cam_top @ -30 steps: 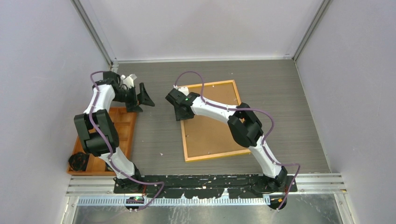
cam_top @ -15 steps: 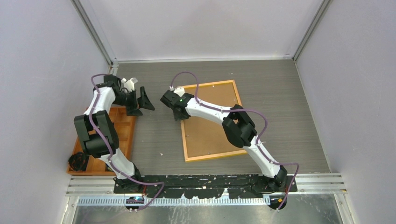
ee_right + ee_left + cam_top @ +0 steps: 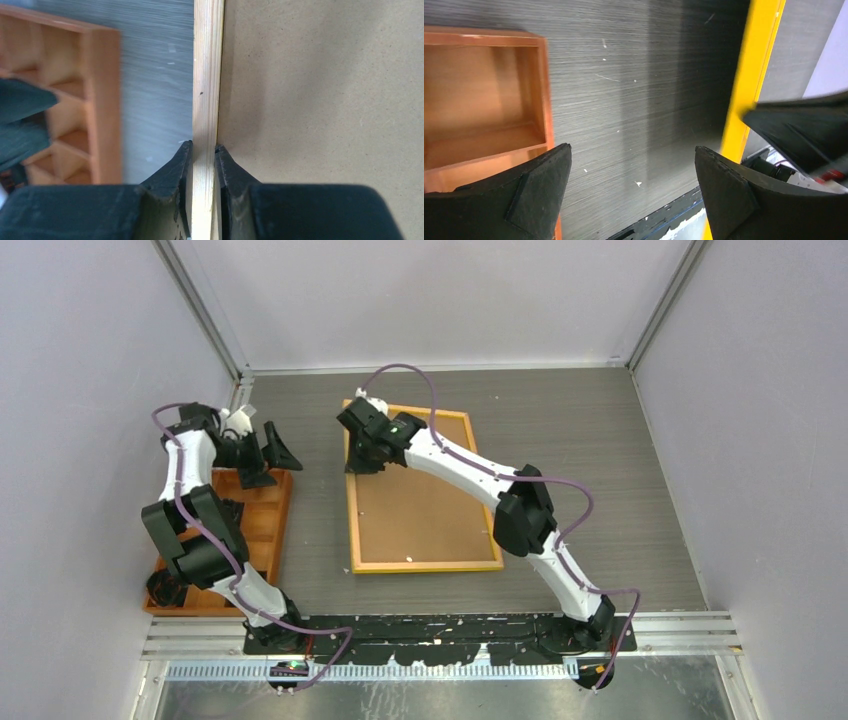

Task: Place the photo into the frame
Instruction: Turn over the photo frame at the center of the board.

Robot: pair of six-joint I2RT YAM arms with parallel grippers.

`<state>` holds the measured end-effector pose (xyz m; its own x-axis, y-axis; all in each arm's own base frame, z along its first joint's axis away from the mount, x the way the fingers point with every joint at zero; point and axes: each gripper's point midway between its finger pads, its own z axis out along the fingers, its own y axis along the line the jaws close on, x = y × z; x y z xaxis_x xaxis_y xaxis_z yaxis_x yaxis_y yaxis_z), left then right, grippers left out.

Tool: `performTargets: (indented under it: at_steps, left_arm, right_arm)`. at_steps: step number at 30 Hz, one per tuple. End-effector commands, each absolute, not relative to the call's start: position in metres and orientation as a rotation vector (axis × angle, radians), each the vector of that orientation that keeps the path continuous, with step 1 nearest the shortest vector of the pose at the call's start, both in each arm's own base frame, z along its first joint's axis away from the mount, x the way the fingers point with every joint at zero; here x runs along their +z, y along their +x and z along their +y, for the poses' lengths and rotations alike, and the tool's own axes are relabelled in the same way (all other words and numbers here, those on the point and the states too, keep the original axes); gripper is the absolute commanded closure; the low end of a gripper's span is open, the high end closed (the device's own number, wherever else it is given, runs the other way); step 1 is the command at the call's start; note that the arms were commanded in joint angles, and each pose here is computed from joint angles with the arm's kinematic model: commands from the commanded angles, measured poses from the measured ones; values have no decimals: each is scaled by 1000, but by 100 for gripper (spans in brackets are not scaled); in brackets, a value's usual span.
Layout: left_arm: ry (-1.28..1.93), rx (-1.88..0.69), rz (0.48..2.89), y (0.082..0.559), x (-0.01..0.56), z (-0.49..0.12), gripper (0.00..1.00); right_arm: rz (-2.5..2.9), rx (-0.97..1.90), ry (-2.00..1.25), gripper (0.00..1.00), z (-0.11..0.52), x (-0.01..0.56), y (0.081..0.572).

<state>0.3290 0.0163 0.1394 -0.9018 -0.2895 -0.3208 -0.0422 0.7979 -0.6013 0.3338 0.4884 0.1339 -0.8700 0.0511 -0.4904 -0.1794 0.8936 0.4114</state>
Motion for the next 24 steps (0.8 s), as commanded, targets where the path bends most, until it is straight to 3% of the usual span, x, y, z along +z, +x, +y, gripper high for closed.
performTargets:
  at_steps: [1, 7, 11, 18, 24]
  left_arm:
    - [-259, -854, 2513, 325, 172, 23, 6]
    - [-233, -900, 2389, 323, 217, 9, 9]
    - [-236, -906, 2333, 321, 244, 4, 10]
    - [-235, -903, 2236, 326, 274, -1, 12]
    - [-169, -885, 2166, 344, 299, -22, 13]
  right_arm:
    - [2189, 1278, -13, 99, 526, 331, 314]
    - [1968, 1683, 32, 99, 529, 428, 303]
    - [1907, 1794, 62, 99, 518, 454, 304]
    - [1829, 1983, 225, 99, 486, 442, 320]
    - [1846, 1965, 281, 99, 456, 421, 330]
